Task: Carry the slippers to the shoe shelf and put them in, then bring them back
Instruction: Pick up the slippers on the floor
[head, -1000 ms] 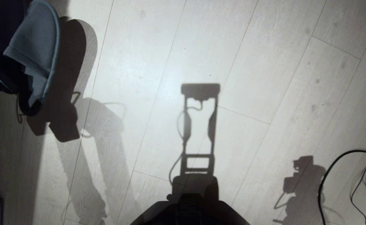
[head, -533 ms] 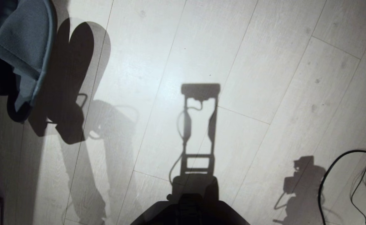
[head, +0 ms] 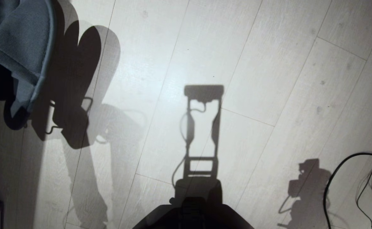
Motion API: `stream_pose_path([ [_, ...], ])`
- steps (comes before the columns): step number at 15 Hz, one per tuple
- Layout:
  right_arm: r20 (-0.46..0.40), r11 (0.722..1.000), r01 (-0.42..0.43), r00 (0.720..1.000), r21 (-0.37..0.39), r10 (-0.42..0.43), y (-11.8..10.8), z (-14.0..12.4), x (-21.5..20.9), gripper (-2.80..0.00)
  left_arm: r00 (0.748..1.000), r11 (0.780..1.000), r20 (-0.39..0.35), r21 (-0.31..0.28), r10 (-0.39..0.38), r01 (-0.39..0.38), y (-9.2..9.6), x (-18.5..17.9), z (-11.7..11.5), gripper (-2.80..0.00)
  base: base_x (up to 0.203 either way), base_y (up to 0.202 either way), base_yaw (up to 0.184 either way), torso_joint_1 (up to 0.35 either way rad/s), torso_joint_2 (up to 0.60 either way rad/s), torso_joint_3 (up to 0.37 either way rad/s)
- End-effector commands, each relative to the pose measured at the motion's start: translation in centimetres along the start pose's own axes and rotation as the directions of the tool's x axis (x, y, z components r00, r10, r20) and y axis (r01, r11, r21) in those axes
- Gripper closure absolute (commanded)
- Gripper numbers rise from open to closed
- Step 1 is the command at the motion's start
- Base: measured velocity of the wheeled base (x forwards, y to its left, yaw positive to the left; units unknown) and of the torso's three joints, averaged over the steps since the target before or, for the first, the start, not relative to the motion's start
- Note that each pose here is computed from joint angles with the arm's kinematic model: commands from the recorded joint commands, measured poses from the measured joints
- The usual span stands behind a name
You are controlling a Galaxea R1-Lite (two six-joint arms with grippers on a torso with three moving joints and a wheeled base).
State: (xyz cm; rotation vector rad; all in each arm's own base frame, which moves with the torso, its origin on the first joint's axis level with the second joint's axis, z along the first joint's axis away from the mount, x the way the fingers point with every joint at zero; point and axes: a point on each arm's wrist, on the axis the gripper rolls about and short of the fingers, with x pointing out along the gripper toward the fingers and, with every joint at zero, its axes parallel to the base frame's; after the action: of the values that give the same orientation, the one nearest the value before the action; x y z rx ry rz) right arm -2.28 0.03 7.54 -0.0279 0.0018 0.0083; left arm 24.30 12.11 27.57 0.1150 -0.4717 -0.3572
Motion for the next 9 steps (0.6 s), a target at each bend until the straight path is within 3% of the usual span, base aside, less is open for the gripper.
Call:
stream_pose_path([
  [1, 0.0, 1.0, -0.001, 1.0, -0.001, 0.001, 0.0, 0.0, 0.0, 0.0, 1.0, 1.0, 0.004, 0.003, -0.015, 0.015, -0.7, -0.5, 0.6, 0.0, 0.0, 0.0, 0.0, 0.0, 0.0, 0.0],
  [7, 0.0, 1.0, -0.001, 1.0, -0.001, 0.001, 0.0, 0.0, 0.0, 0.0, 0.997, 0.999, 0.06, -0.025, -0.041, 0.042, -3.9, -2.1, 4.5, 0.0, 0.0, 0.0, 0.0, 0.0, 0.0, 0.0],
  [9, 0.0, 1.0, -0.001, 1.0, -0.001, 0.001, 0.0, 0.0, 0.0, 0.0, 0.997, 0.998, 0.065, -0.03, -0.048, 0.05, -5.7, -3.1, 6.3, 0.0, 0.0, 0.0, 0.0, 0.0, 0.0, 0.0],
])
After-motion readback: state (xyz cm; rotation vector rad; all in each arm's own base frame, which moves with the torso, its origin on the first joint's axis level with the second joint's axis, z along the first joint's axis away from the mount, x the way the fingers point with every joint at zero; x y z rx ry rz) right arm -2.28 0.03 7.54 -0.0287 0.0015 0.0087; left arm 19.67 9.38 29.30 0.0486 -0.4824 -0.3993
